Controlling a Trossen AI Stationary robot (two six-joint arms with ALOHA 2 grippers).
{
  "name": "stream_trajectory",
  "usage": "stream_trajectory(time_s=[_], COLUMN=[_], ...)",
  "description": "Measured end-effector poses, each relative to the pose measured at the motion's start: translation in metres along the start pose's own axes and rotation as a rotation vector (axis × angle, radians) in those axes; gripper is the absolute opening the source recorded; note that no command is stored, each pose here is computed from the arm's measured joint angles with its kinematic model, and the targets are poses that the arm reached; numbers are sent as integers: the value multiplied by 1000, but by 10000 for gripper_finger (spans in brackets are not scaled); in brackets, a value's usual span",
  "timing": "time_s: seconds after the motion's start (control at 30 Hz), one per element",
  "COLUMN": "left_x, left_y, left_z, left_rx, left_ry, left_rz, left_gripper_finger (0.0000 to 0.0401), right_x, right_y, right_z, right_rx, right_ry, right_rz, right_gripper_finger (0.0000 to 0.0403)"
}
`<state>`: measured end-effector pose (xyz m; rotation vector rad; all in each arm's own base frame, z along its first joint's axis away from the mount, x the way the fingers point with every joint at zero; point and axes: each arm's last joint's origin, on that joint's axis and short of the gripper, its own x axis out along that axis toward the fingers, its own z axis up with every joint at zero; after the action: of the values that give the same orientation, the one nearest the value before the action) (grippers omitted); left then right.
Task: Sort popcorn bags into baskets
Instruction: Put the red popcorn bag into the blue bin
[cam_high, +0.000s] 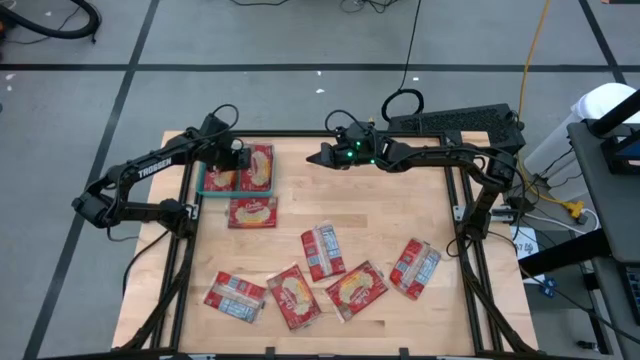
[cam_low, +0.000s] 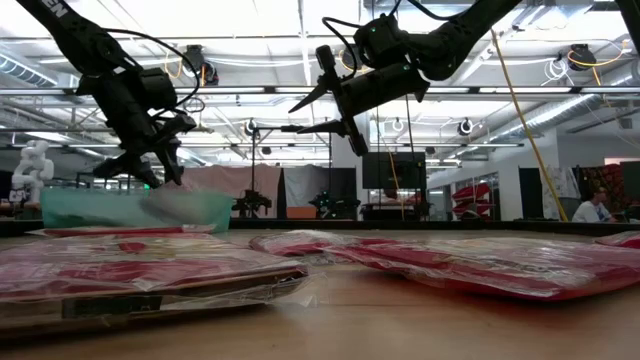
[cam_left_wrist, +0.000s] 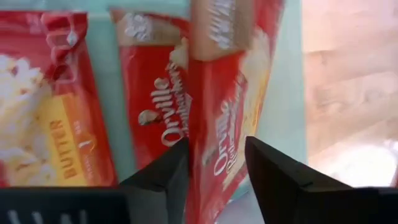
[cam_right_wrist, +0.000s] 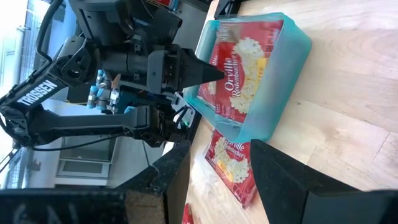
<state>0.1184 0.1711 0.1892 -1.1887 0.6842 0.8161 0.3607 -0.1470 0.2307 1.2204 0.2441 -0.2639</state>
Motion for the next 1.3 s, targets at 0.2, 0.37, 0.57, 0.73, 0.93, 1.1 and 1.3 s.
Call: stream_trajectory(time_s=[0.2, 0.37, 0.57, 0.73, 0.93, 1.1, 1.3], left_x=[1, 4, 3, 4, 16, 25, 31], left_y=[4, 3, 0, 5, 9, 18, 16], left_z=[-4, -3, -2, -9, -16, -25, -30], left_rx=[67, 115, 87, 27, 65, 24, 44], left_ry=[8, -26, -4, 2, -47, -57, -56], left_rz=[86, 39, -7, 147, 159, 163, 125], left_gripper_finger=[166, 166, 173, 147, 101, 86, 86], right_x=[0, 0, 0, 0, 0, 0, 0], right_y=[0, 0, 0, 0, 0, 0, 0], right_z=[0, 0, 0, 0, 0, 0, 0], right_rx=[-2, -20, -20, -11, -10, -9, -9], right_ry=[0, -1, -1, 0, 0, 0, 0], right_rz=[0, -1, -1, 0, 0, 0, 0], right_gripper_finger=[157, 157, 157, 157, 157, 157, 157])
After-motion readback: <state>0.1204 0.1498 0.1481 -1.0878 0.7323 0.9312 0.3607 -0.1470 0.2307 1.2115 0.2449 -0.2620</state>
